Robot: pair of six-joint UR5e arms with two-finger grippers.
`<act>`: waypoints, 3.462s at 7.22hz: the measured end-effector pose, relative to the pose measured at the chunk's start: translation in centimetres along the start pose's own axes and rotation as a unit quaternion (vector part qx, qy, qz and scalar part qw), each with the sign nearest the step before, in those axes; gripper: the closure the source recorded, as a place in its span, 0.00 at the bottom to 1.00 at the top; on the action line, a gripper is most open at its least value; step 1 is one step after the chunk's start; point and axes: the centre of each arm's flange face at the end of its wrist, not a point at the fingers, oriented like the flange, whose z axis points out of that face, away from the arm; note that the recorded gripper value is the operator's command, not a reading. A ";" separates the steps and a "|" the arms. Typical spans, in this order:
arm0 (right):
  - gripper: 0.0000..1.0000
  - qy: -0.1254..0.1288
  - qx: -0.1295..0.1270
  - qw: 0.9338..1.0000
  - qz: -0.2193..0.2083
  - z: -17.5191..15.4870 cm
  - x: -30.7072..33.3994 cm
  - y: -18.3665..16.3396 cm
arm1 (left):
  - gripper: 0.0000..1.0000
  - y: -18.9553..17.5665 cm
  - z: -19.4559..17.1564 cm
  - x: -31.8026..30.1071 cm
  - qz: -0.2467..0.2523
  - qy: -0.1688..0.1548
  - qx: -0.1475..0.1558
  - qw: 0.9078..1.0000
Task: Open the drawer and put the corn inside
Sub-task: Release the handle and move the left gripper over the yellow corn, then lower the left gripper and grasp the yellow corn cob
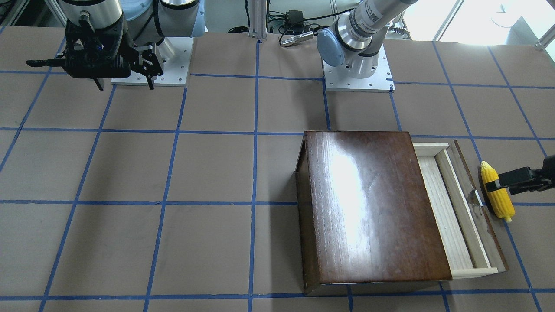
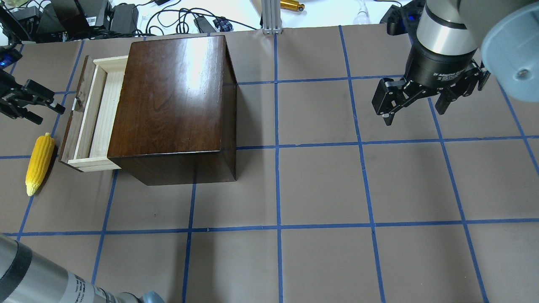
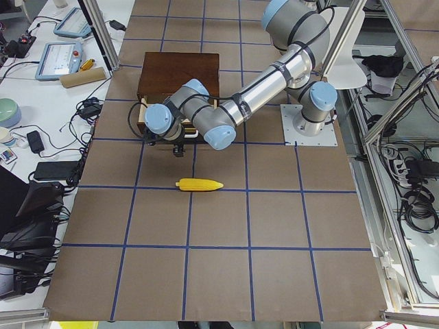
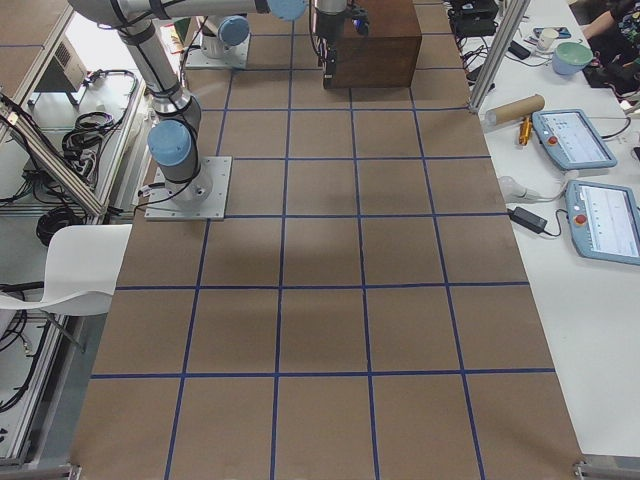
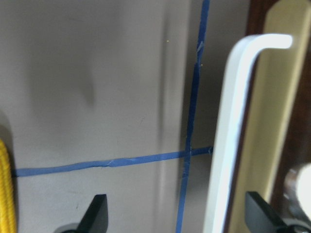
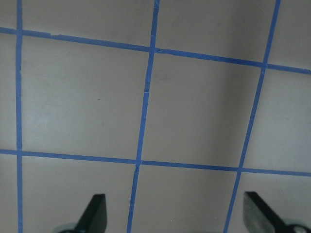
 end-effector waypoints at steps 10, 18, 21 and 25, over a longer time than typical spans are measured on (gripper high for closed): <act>0.00 0.000 0.000 1.000 0.000 0.0 0.0 0.0 | 0.00 0.8 5.7 -8.8 -0.011 -0.180 -0.024 0.983; 0.00 0.000 0.000 1.000 0.000 0.0 0.0 0.0 | 0.84 1.7 13.0 -12.0 0.020 -0.166 -0.011 0.986; 0.00 0.000 0.000 1.000 0.000 0.0 0.0 0.0 | 1.00 1.7 13.0 -12.0 0.023 -0.167 -0.012 0.986; 0.00 0.000 0.000 1.000 0.000 0.0 0.0 0.0 | 1.00 1.8 12.9 -12.0 0.024 -0.167 -0.012 0.986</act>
